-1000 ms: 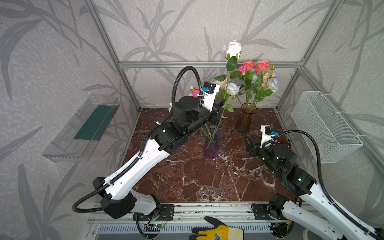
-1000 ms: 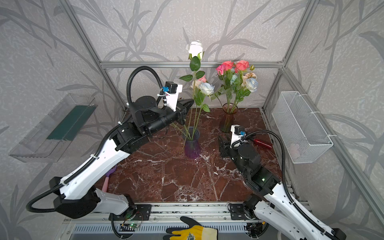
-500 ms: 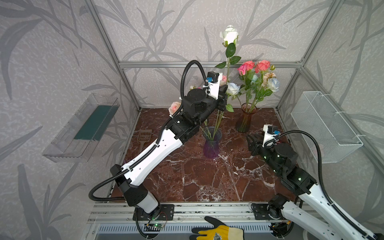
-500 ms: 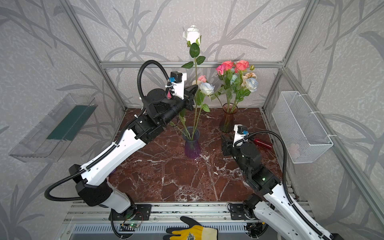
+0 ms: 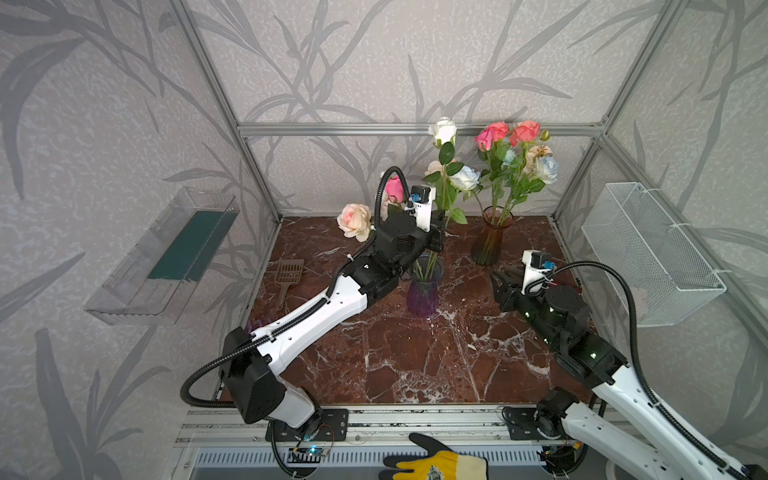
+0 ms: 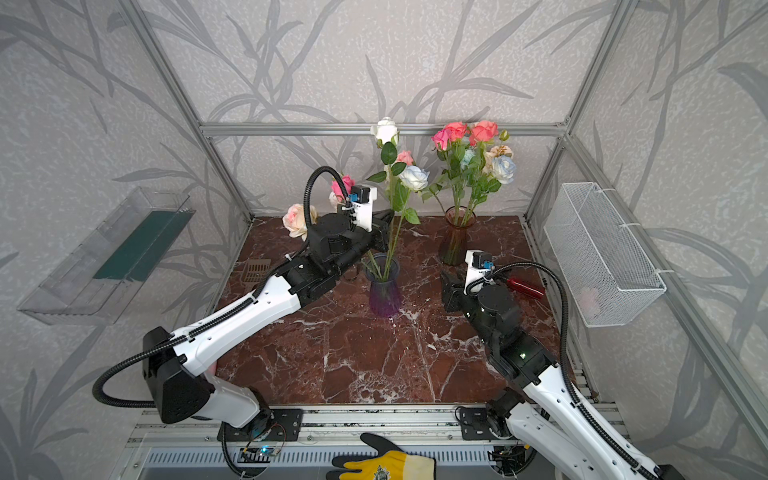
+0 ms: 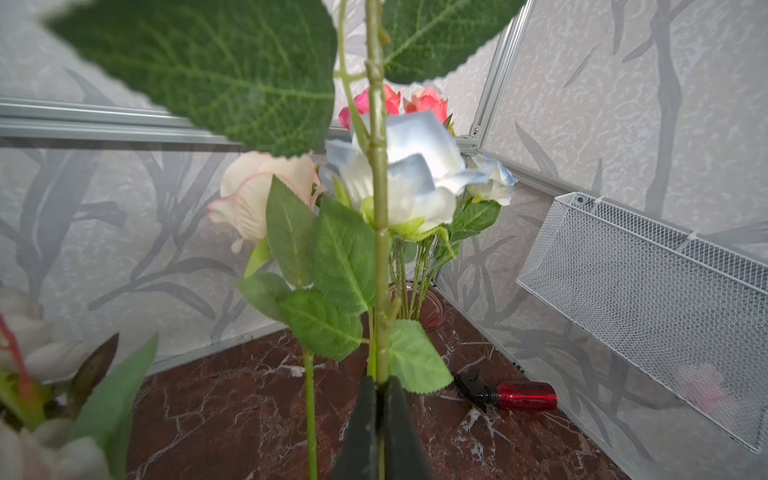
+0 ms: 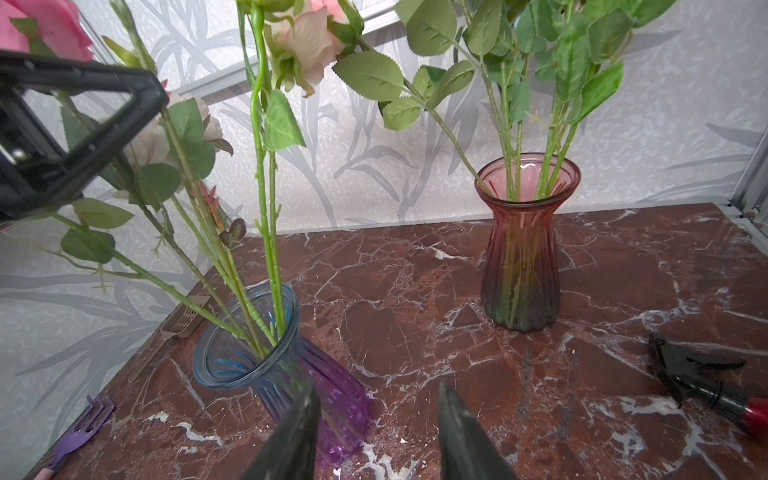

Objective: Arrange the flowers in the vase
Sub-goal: 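Lower the white rose stem into the purple-blue vase with left gripper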

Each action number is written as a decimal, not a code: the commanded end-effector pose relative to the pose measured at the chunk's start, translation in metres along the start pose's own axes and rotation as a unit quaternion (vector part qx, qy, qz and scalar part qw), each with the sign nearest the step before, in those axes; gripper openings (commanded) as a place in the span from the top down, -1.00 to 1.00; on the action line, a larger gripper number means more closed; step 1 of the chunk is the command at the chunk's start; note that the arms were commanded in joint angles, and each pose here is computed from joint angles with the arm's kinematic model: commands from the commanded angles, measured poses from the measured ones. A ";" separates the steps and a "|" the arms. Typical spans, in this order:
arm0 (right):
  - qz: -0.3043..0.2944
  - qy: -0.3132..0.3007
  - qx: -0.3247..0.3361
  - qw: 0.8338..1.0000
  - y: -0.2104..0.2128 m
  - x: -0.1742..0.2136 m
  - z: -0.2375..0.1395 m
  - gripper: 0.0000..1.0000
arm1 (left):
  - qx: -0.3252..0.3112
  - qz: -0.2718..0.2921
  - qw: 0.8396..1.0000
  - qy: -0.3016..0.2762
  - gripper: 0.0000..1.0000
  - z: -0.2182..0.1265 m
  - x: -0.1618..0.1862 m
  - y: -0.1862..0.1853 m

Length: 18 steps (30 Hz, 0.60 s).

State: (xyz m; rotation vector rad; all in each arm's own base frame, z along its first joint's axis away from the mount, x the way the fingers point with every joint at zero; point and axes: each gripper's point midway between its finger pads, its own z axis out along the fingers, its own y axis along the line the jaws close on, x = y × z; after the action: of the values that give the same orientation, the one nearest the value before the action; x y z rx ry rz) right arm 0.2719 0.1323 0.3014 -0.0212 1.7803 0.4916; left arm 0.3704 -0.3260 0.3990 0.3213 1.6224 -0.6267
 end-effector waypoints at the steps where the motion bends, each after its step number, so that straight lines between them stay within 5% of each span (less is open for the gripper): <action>1: 0.013 -0.009 -0.007 1.000 0.002 -0.002 0.002 0.07 | -0.002 -0.027 0.999 -0.041 1.00 -0.014 -0.022 0.003; 10: 0.019 -0.002 -0.005 1.000 0.000 0.005 0.005 0.07 | -0.010 -0.024 1.000 -0.008 0.99 -0.018 0.010 0.010; 18: 0.027 0.000 -0.010 1.000 0.002 0.006 0.007 0.07 | -0.002 -0.014 1.000 0.002 0.33 -0.029 0.011 0.008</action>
State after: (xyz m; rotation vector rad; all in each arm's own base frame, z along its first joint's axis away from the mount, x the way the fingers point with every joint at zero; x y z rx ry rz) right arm 0.2747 0.1376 0.2905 -0.0067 1.8055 0.5233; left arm 0.3578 -0.3116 0.3736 0.2972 1.6643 -0.6338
